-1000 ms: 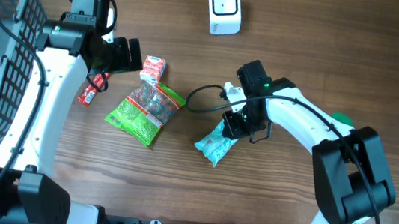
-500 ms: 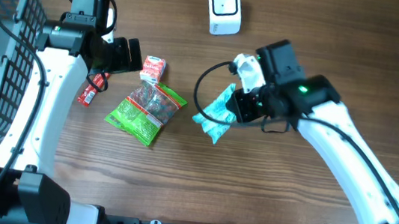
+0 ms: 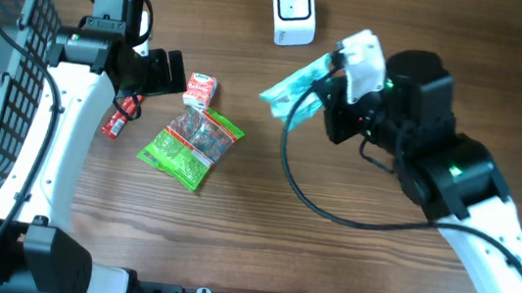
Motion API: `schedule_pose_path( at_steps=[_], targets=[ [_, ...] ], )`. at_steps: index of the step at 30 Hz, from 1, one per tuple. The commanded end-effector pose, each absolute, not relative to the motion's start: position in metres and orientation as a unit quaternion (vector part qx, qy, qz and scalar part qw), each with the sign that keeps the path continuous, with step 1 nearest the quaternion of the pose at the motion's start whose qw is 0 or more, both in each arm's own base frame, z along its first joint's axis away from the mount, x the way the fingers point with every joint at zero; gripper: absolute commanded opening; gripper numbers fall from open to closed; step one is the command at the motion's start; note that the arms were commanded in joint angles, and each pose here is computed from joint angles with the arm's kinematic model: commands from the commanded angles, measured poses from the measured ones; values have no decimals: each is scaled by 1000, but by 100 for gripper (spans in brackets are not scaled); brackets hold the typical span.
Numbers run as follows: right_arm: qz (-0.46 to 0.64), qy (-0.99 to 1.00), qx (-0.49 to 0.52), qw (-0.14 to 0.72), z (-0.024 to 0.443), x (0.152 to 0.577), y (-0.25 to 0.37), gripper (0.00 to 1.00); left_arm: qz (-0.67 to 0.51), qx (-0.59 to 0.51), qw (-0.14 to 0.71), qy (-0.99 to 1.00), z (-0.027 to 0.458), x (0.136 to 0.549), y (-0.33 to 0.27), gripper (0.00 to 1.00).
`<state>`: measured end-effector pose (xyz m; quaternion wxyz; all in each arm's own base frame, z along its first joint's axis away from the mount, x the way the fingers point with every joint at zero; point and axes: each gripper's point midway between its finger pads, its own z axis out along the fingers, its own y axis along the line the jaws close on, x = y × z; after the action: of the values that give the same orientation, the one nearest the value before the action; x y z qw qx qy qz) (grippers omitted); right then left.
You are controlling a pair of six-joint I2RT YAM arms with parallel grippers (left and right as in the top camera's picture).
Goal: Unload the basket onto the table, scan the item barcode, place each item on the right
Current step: 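Lift the light-blue packet and hold it against the white scanner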
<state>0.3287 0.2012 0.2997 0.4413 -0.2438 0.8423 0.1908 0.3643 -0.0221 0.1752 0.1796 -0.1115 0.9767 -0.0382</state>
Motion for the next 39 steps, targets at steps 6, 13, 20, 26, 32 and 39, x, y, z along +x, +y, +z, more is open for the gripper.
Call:
schedule_pose_path(
  at_steps=[6,13,20,26,32,39],
  targets=[
    [155,799,-191,549,422,346,183,4,-36,-113,181,976,175,365,-21,100],
    [84,807,-190,553,455,384,179,4,-36,-113,181,976,175,365,-21,100],
    [-24,829,-201,522,395,451,185,4,-36,-113,181,976,175,365,-21,100],
    [-137,814,-230,516,342,513,202,4,-36,-113,181,976,175,365,-21,100],
    [-236,771,-279,522,298,561,229,4,-36,-113,181,976,175,365,-21,100],
    [-383,711,-275,522,249,608,234,4,-36,-113,181,976,175,365,-21,100]
  ],
)
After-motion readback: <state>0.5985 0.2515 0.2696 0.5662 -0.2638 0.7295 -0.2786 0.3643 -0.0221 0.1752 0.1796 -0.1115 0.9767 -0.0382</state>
